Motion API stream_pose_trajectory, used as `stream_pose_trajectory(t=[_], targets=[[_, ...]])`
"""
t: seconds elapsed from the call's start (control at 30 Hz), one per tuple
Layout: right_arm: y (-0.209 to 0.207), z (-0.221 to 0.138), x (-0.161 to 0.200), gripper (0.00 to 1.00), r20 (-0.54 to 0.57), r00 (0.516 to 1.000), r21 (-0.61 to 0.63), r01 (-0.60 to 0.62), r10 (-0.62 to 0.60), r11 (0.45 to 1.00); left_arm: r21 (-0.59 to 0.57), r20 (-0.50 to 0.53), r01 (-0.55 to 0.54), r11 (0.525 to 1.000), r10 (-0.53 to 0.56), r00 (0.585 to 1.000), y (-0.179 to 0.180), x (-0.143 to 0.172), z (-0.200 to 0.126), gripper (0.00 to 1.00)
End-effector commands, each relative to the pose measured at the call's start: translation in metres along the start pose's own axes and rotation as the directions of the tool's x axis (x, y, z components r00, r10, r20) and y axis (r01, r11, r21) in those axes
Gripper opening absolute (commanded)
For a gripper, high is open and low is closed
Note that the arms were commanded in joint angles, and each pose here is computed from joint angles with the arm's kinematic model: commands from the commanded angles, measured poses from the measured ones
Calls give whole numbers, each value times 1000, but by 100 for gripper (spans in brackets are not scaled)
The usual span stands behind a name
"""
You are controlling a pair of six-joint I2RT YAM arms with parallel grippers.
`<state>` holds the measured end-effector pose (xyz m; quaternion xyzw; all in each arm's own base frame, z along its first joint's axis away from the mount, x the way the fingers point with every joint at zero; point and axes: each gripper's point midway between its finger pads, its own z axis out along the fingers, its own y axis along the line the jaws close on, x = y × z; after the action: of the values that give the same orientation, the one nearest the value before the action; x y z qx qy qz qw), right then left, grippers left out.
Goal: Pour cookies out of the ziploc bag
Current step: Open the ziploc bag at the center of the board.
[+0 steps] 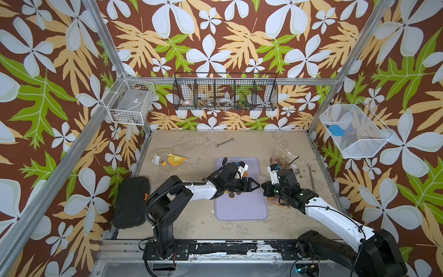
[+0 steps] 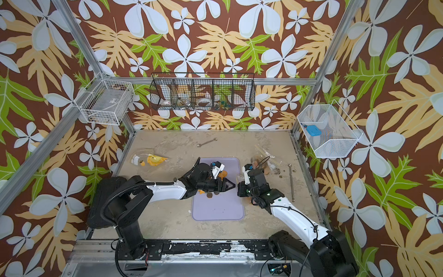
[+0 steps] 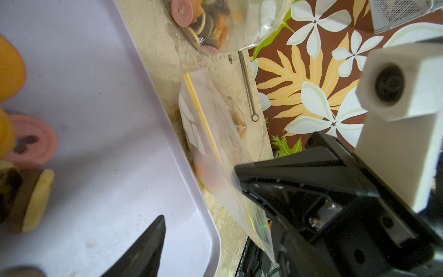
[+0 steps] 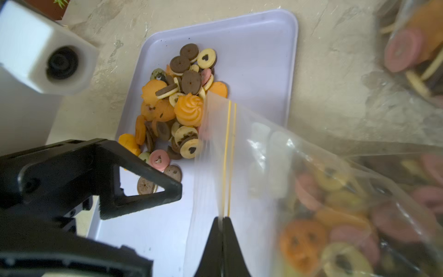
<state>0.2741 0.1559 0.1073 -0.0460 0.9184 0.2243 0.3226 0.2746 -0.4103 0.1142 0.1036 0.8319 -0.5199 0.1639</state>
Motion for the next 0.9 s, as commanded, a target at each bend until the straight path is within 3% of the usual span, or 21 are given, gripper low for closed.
stream_pose_trajectory(t=[0.0,0.33,0.5,0.87], targets=[[12,-2,-1,0,-4,1000,-68,-5,5,998,56,23,-1,998,0,1000,-11,-7,2,71],[8,-4,4,0,-16,1000,-64,-15,14,998,58,-15,27,998,-26,1000,-6,-4,15,53],[5,-6,3,0,-8,1000,-48,-22,21,999,42,-31,46,998,-45,998,0,-2,21,27],[-1,-9,1,0,10,999,-34,-38,39,999,85,-71,45,995,-39,997,-14,7,28,24]])
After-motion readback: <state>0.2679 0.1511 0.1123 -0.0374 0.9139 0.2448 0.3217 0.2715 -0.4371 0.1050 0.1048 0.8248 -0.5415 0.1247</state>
